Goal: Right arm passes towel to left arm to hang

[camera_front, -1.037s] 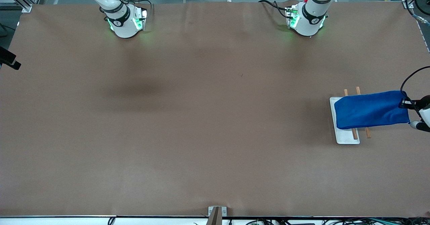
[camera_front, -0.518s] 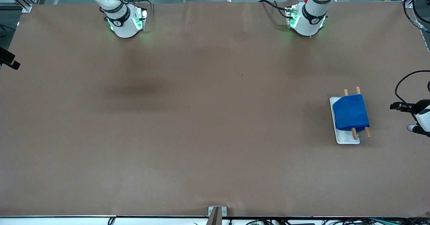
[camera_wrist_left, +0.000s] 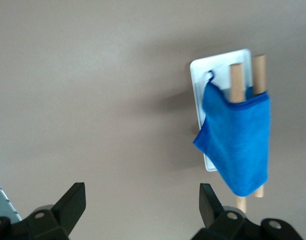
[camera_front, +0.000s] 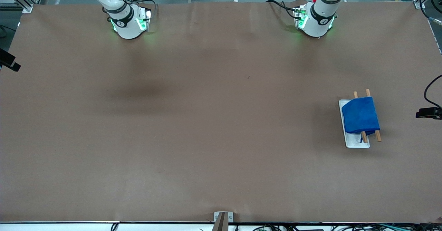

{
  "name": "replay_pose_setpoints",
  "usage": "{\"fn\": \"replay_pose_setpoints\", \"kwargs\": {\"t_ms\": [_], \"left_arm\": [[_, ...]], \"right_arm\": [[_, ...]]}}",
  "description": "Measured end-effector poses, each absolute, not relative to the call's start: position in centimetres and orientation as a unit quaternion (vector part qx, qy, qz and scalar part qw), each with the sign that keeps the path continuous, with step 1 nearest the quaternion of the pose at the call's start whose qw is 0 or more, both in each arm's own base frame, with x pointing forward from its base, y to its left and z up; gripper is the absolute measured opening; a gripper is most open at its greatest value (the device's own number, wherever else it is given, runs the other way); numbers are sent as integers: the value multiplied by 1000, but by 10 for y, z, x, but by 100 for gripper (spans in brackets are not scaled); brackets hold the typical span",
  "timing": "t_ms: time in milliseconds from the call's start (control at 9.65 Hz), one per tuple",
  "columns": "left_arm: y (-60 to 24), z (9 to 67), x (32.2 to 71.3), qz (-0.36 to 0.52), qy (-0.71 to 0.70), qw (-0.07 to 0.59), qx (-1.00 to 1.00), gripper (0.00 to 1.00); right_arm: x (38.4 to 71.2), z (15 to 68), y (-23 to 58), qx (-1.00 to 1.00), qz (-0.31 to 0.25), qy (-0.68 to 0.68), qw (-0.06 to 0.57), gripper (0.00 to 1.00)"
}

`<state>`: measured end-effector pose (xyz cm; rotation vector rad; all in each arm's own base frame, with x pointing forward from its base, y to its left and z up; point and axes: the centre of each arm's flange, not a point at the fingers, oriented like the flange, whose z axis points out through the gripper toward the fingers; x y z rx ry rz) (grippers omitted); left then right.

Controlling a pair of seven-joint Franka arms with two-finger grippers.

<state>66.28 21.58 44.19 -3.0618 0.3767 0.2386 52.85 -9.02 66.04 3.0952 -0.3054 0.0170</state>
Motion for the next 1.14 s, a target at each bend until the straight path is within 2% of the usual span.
{"fn": "replay_pose_setpoints", "kwargs": {"t_ms": [311,518,829,1140], "left_arm": [[138,534,661,12,61,40,-997,100],[71,578,647,2,14,24,-1000,100],[25,612,623,16,-17,-21,-1000,100],[-14,643,603,7,-2,-22,-1000,100]], "right_arm": [[528,660,-90,995,5,-98,16,100],[528,660,-90,995,5,-98,16,100],[529,660,-90,995,5,-98,16,100],[529,660,-90,995,5,-98,16,100]]}}
